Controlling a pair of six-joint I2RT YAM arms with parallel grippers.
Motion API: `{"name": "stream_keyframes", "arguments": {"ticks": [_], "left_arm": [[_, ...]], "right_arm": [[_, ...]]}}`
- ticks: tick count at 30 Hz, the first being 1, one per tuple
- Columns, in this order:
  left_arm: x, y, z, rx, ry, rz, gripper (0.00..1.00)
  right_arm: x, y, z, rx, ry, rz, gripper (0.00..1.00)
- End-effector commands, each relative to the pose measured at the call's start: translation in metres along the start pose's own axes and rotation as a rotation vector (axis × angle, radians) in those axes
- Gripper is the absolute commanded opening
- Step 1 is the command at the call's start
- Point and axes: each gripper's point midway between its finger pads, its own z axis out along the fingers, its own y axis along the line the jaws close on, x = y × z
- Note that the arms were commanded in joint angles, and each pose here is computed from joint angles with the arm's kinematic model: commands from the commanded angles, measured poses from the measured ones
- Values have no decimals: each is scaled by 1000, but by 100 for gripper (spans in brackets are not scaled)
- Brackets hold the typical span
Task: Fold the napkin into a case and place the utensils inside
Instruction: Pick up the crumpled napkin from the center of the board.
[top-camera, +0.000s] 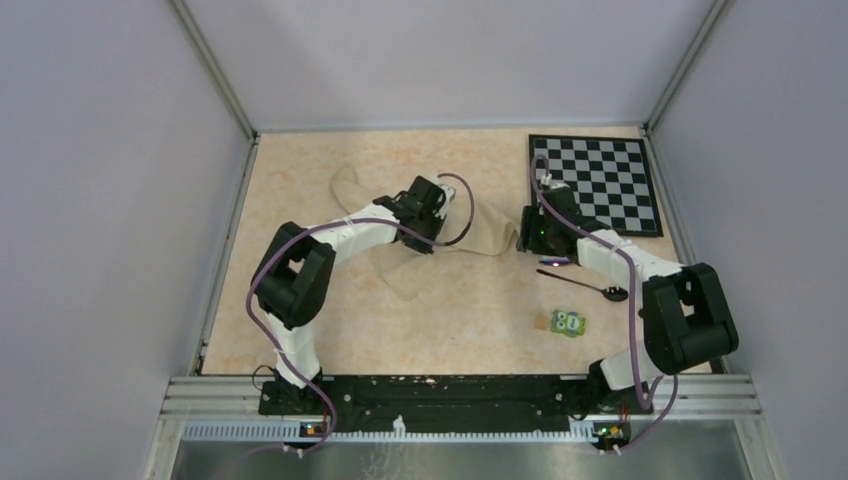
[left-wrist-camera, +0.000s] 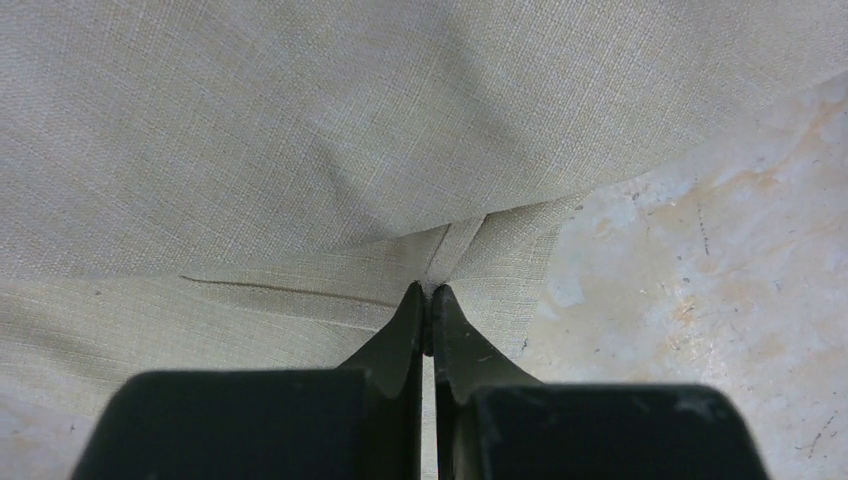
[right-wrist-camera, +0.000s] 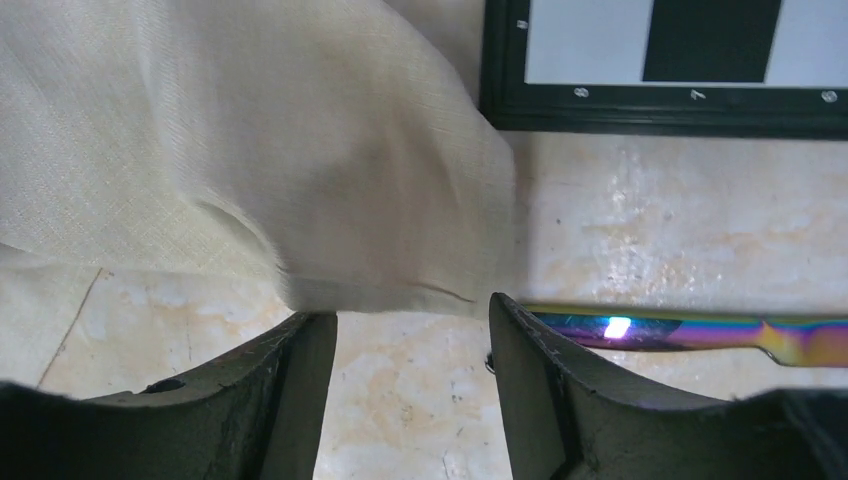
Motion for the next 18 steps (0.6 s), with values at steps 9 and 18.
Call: {"name": "stream_keyframes", "arguments": {"ticks": [9,18], "left_arm": [[-47,3,-41,-46,-123,-23,3],[-59,8,-76,-100,-123,-140,0]], "right_arm": [[-56,23,16,81,-153,-139,25],[-64,25,-23,67,-201,-148,0]]}}
